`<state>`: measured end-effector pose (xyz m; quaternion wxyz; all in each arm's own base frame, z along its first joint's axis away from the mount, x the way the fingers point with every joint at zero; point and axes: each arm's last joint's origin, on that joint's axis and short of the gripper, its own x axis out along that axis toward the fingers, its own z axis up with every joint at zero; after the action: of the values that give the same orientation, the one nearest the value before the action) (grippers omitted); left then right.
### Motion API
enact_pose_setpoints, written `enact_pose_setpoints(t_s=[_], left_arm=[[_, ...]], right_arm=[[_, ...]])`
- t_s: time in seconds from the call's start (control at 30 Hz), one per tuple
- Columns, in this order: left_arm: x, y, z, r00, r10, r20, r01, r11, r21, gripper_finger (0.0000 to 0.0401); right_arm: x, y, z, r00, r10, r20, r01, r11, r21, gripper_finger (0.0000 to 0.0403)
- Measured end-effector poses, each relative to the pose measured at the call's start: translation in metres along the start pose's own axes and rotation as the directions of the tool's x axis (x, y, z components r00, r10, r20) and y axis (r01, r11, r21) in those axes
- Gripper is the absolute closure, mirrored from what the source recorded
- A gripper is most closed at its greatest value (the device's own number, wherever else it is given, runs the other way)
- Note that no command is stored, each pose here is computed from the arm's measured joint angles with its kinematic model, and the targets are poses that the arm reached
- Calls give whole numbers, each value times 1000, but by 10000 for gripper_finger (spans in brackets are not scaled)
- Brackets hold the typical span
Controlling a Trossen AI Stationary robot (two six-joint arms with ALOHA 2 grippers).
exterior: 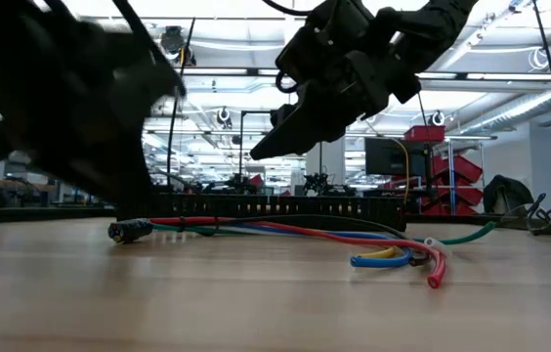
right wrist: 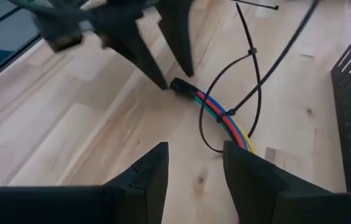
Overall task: Ziptie cables
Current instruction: Wrap the cable wire using a zip tie
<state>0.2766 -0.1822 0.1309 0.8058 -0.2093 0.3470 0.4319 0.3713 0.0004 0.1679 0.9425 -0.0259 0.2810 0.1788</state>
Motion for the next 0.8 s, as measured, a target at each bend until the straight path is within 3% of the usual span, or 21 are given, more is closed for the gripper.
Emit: enact_pose_setpoints(t_s=[0.1, 0.3, 0.53, 0.67, 0.8], left_arm=[[10, 3, 4, 999, 29, -43, -28, 1000, 10, 253], [23, -2, 13, 993, -9, -115, 13, 999, 39, 262], [34, 2, 10, 990, -40, -136, 46, 998, 46, 352], [31, 2, 6, 990, -45, -136, 57, 995, 85, 353], [28, 3, 3, 990, -43, -134, 58, 993, 107, 353]], right_arm=[[-1, -2, -1, 1000, -1, -3, 1, 1000, 0, 261], [-4, -8, -2, 1000, 27, 7, -27, 1000, 11, 261], [-7, -16, -3, 999, 37, 11, -37, 999, 38, 261], [-11, -25, -7, 999, 43, 7, -43, 997, 60, 261], [-15, -31, -7, 991, 124, 45, -128, 988, 88, 261]])
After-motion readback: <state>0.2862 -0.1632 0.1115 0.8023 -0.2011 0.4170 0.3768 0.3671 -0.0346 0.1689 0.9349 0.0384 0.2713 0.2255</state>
